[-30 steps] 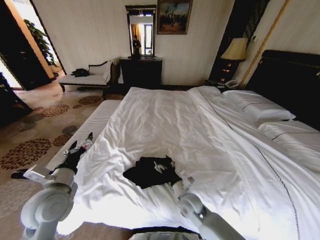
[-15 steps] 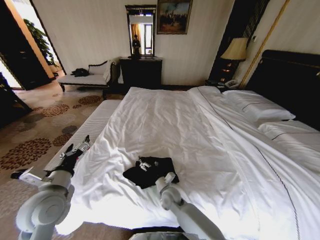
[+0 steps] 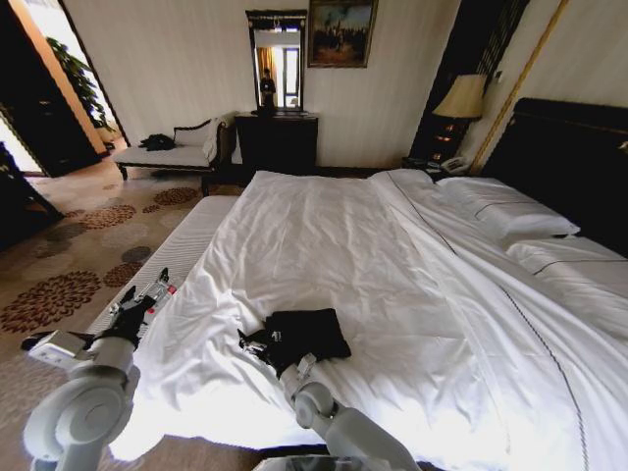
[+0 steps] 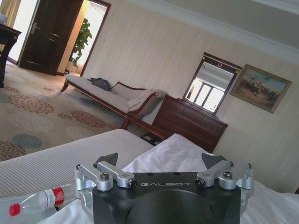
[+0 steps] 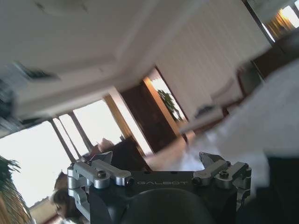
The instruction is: Fold the clothes on the bed.
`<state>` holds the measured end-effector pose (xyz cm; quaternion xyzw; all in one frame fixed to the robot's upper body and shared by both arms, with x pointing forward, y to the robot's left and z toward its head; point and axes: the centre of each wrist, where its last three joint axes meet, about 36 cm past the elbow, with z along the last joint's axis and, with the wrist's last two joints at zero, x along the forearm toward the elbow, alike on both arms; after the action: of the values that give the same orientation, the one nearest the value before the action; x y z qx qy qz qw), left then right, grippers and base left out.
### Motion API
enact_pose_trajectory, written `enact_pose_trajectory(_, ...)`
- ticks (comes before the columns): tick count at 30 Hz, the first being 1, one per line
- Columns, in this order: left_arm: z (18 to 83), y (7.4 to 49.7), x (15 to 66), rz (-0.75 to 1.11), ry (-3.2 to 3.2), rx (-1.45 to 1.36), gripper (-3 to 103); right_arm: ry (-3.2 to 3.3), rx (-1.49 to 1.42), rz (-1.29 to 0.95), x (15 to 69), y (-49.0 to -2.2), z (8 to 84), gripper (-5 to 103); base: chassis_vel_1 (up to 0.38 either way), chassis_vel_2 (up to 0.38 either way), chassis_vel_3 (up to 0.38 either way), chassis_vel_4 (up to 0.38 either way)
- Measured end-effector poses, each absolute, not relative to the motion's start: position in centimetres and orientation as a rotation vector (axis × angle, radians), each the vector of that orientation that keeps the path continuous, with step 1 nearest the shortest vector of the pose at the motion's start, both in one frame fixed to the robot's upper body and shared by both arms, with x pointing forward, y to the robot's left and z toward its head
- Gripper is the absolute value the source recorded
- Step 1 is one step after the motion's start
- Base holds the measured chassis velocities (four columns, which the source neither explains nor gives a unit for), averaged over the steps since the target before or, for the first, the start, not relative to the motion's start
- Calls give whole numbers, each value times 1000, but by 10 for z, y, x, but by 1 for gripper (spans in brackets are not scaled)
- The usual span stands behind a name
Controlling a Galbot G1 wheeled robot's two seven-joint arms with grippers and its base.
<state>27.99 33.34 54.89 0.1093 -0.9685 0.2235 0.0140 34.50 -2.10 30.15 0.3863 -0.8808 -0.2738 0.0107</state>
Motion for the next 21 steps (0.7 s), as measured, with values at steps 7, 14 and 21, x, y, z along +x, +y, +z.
enact_pose_trajectory(7,539,333,285,699,-2988,339,100,-2927,1284,-830,366,-82,352,100,0,0,0,0)
enact_pose_trajectory(14,511,328,294,488,-2963,384,100,-3245,607,-418,411,-221,402,100,0,0,0,0)
enact_pose_trajectory(21,490,295,264,149,-3076,228,100,-3389,109,-66,361,-292,424,100,0,0,0,0)
